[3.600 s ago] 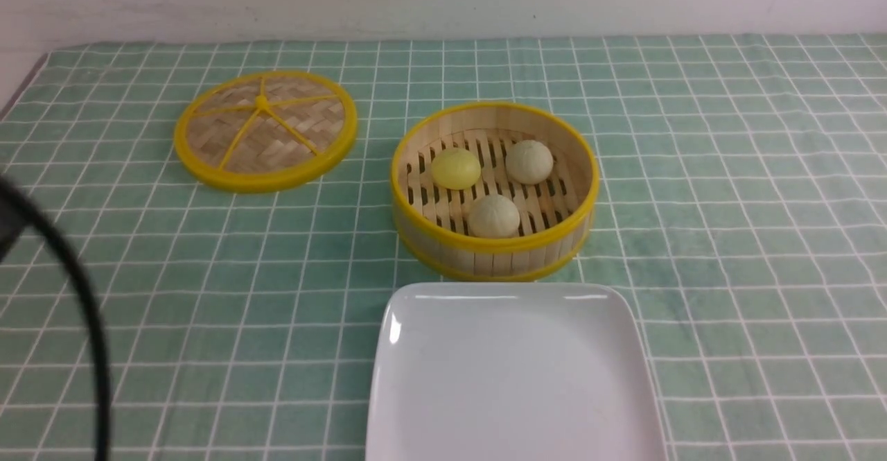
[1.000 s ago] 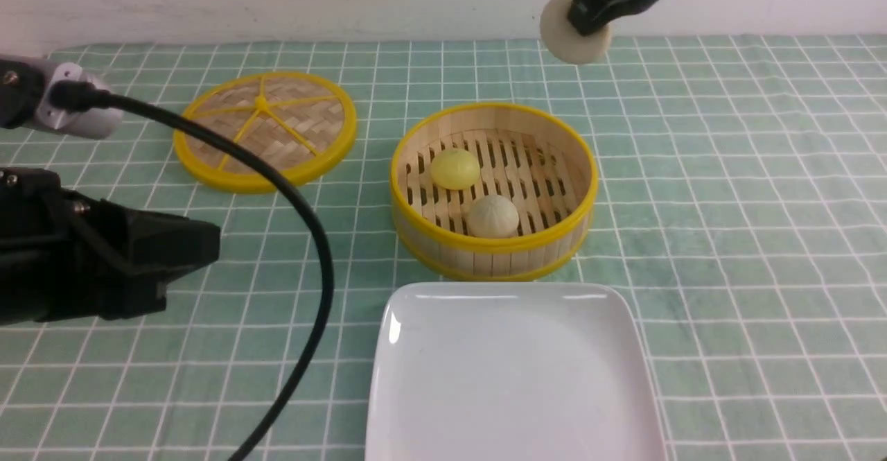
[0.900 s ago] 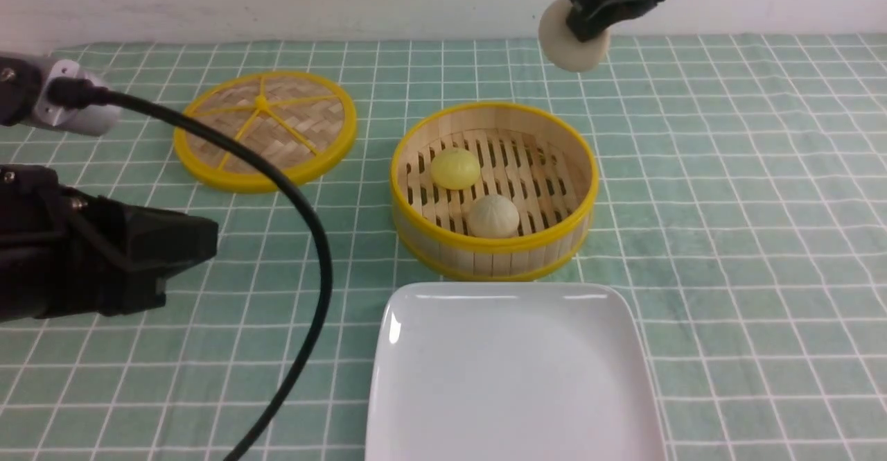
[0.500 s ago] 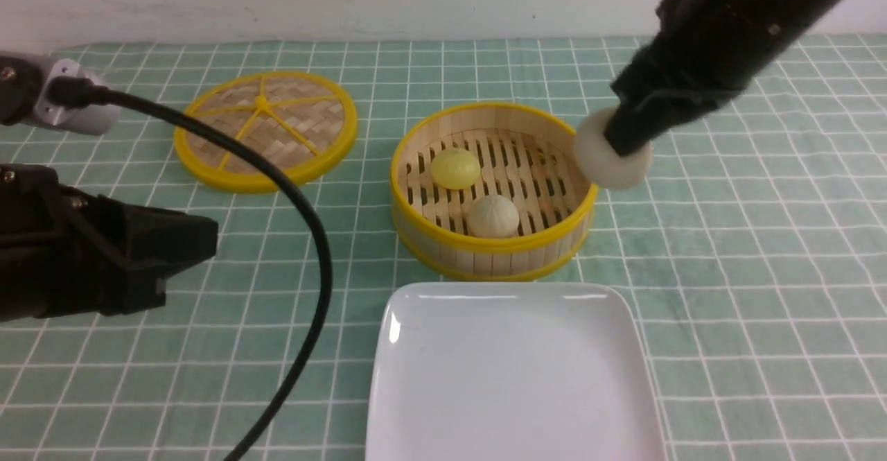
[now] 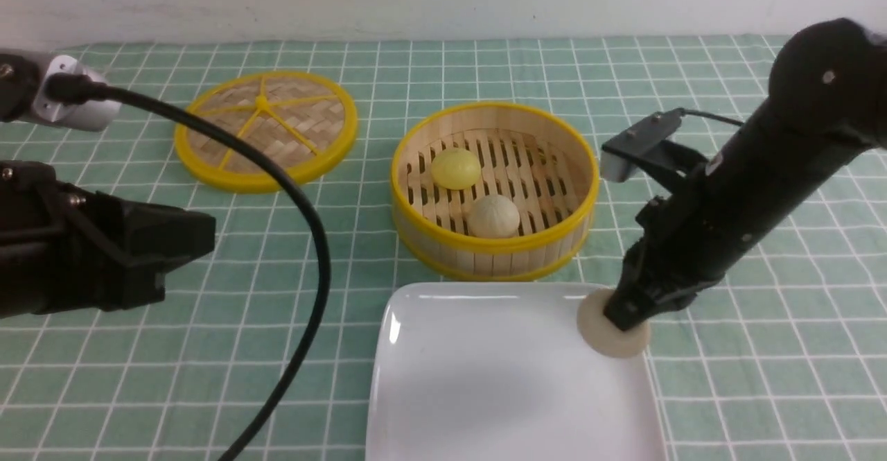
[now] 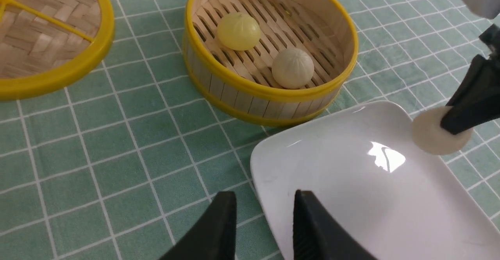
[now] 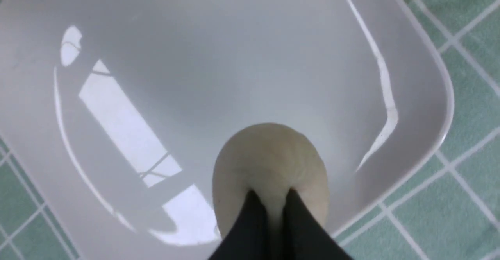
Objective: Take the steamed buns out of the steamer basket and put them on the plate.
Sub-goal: Use the right arm to put the steamed stuffed bun into the plate, then use the left arm to grab the steamed stuffed bun that is closest to it
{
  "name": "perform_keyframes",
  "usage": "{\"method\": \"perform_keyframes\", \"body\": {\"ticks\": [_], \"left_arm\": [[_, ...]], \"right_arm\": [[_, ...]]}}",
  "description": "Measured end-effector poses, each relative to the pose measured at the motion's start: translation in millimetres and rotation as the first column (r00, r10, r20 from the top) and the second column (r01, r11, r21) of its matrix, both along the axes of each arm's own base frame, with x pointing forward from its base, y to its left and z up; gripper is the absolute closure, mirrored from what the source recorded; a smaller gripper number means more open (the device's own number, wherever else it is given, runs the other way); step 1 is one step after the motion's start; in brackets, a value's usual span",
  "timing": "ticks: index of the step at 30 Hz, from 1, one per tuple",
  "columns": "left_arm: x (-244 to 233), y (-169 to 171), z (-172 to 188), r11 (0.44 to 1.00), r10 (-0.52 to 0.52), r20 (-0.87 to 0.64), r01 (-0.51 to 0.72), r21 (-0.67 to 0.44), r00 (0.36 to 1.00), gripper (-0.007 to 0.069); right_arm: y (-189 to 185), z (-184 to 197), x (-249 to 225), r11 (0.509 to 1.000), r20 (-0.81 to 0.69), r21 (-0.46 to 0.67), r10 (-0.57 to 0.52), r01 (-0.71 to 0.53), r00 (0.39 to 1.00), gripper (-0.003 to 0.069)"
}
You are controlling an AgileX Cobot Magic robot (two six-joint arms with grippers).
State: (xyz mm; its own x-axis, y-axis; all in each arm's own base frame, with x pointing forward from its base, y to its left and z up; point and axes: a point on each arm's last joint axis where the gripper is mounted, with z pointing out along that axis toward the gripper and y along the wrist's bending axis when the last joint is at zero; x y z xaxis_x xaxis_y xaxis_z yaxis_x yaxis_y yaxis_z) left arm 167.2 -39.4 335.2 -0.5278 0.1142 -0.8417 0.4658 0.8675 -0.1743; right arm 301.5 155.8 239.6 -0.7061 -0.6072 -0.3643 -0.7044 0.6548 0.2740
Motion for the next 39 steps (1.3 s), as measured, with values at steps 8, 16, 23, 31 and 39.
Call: {"method": "perform_keyframes", "body": {"ticks": [8,16,23,31,39], "left_arm": [[0,0,0,1.000,0.001,0.001,-0.001,0.000,1.000,0.0385],[0,0,0,1.000,0.001,-0.001,-0.001,0.000,1.000,0.0385],[-2,-2,0,1.000,-0.028,-0.025,0.028,-0.007,0.999,0.0385],[5,-4,28,0.998,-0.061,0.027,0.061,-0.009,0.998,0.0385],[56,-5,31,0.992,-0.129,-0.069,0.128,-0.010,0.989,0.0363]], "right_arm": [[8,-40,17,1.000,-0.020,0.001,0.028,-0.028,0.999,0.0636],[9,-50,19,0.999,-0.053,-0.010,0.033,-0.034,0.998,0.0627],[9,-45,18,0.999,-0.032,-0.010,0.035,-0.035,0.999,0.0372],[5,3,17,0.999,0.188,0.048,-0.020,0.011,0.982,-0.0005],[-8,90,-15,0.990,0.412,0.144,-0.052,-0.009,0.910,0.0038]]}}
